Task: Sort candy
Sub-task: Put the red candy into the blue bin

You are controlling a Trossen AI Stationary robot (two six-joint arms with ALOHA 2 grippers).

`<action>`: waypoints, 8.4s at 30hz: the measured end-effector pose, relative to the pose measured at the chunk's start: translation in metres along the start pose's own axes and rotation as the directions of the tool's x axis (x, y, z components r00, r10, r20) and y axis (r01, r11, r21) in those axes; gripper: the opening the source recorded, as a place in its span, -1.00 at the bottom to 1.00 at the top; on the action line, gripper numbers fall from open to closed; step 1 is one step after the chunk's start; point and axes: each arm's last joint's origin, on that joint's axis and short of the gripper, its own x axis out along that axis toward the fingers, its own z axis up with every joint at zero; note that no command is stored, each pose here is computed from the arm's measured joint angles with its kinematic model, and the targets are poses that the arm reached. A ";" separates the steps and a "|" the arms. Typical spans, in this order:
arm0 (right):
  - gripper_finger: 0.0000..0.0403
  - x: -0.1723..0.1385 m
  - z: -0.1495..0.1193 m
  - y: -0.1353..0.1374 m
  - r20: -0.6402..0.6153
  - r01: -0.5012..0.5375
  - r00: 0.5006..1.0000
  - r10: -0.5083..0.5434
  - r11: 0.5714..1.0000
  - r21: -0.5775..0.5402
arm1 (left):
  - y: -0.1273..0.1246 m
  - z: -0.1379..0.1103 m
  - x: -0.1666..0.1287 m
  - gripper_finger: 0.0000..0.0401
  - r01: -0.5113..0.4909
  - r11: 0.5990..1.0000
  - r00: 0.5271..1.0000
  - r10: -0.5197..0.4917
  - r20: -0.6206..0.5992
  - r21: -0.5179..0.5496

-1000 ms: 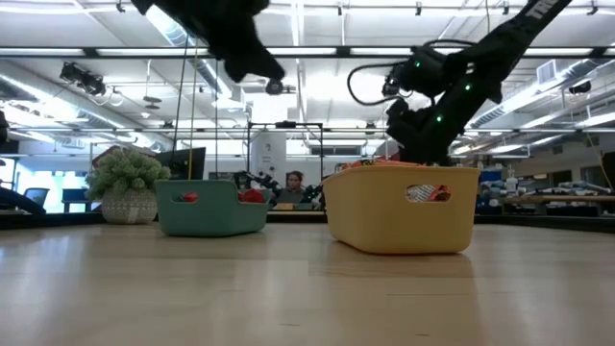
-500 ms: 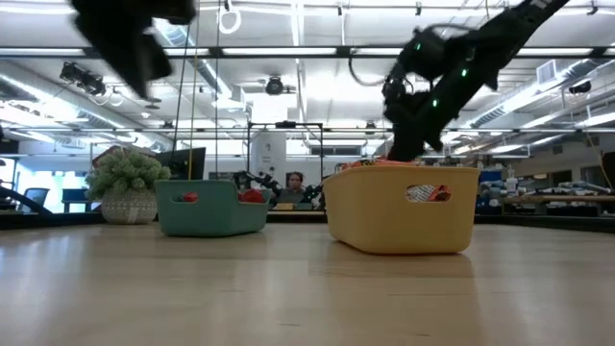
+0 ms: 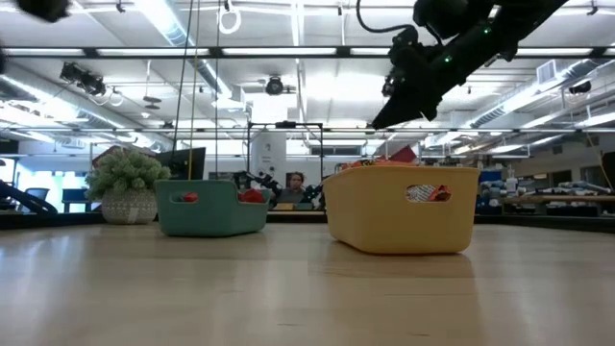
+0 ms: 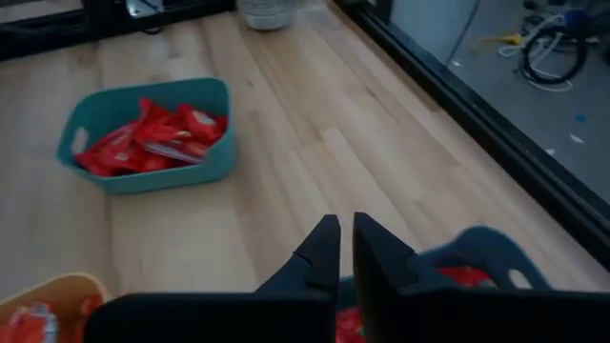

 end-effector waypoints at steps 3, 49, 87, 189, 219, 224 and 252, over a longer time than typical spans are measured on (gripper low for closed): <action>-0.86 0.000 0.000 0.008 0.005 -0.024 1.000 0.024 1.000 -0.012 | -0.006 -0.011 0.016 -0.90 -0.038 0.998 0.995 0.032 -0.096 -0.057; -0.69 -0.008 -0.008 0.047 -0.017 -0.151 0.989 0.150 0.982 -0.109 | -0.003 -0.066 0.108 -0.76 -0.253 0.948 0.863 0.132 -0.487 -0.192; -1.00 -0.075 -0.031 0.046 0.105 0.104 0.990 -0.093 0.988 -0.113 | 0.055 0.253 -0.042 -1.00 -0.279 0.905 0.798 0.032 0.602 0.322; -0.75 0.015 -0.038 -0.030 0.021 0.097 0.995 -0.102 0.979 0.181 | 0.205 0.140 -0.001 -0.99 -0.341 0.859 0.036 -0.395 0.918 0.383; -0.71 -0.120 -0.102 0.151 -0.780 0.118 0.575 0.246 0.918 0.377 | 0.211 0.127 0.012 -0.99 -0.351 0.848 0.086 -0.393 0.916 0.397; -0.46 -0.131 -0.121 0.168 -0.883 0.107 0.402 0.243 0.945 0.309 | 0.212 0.127 0.014 -0.99 -0.352 0.847 0.115 -0.383 0.917 0.398; 0.26 -0.118 -0.214 0.218 -0.999 -0.280 -0.009 0.039 0.959 0.040 | 0.214 0.127 0.020 -0.99 -0.362 0.841 0.175 -0.362 0.916 0.402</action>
